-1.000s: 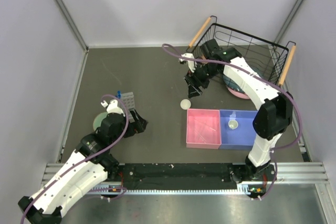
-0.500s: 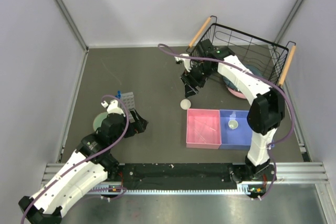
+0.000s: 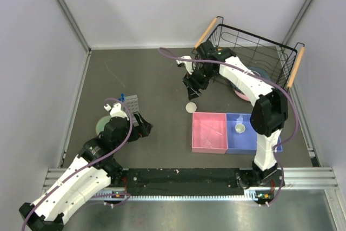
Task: Organize the chemistry lab equipment
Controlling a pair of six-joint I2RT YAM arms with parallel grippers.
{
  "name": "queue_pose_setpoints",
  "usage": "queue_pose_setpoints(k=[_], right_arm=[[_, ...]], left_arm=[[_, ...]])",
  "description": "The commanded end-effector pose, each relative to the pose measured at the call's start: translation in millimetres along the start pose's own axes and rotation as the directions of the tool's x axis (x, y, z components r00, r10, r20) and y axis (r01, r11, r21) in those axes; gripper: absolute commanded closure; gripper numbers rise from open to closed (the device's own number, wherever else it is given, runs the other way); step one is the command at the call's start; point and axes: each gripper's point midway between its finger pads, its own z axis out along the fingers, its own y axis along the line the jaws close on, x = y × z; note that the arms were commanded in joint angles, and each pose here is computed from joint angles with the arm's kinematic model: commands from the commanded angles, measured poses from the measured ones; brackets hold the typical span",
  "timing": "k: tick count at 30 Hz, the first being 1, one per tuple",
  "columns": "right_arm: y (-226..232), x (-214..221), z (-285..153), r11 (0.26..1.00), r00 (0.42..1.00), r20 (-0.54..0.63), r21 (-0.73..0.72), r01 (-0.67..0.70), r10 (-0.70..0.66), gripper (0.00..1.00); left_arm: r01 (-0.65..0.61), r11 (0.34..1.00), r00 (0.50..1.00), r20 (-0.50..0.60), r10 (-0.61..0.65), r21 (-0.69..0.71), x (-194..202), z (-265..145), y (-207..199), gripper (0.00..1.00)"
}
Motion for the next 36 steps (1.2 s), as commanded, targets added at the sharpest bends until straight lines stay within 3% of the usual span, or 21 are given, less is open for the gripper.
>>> queue_pose_setpoints(k=[1,13,20,27,36], right_arm=[[-8.8,-14.9,7.7,0.997,0.999,0.001,0.056,0.044,-0.045,0.32],[-50.4,-5.7,49.8,0.979,0.992,-0.121,0.191,0.064,-0.041,0.32],[-60.9,21.0,73.4,0.98,0.973,-0.216,0.156,0.119,-0.084,0.32],[-55.4,33.8,90.4,0.991,0.969,-0.233,0.081,0.105,-0.083,0.34],[-45.3,45.3,103.8,0.997,0.966,-0.247,-0.002,0.077,-0.075,0.45]], left_arm=[[-0.002,0.999,1.0,0.028,0.001,0.037,-7.5,0.6,-8.5,0.01],[-0.006,0.999,1.0,0.03,0.004,0.037,-8.0,-1.6,-7.7,0.01],[-0.009,0.999,1.0,0.026,0.008,0.037,-5.6,-1.8,-5.8,0.01],[-0.006,0.999,1.0,0.021,0.006,0.04,-3.5,-1.3,-5.5,0.01],[-0.005,0.999,1.0,0.02,0.004,0.044,-2.2,-2.4,-4.7,0.01]])
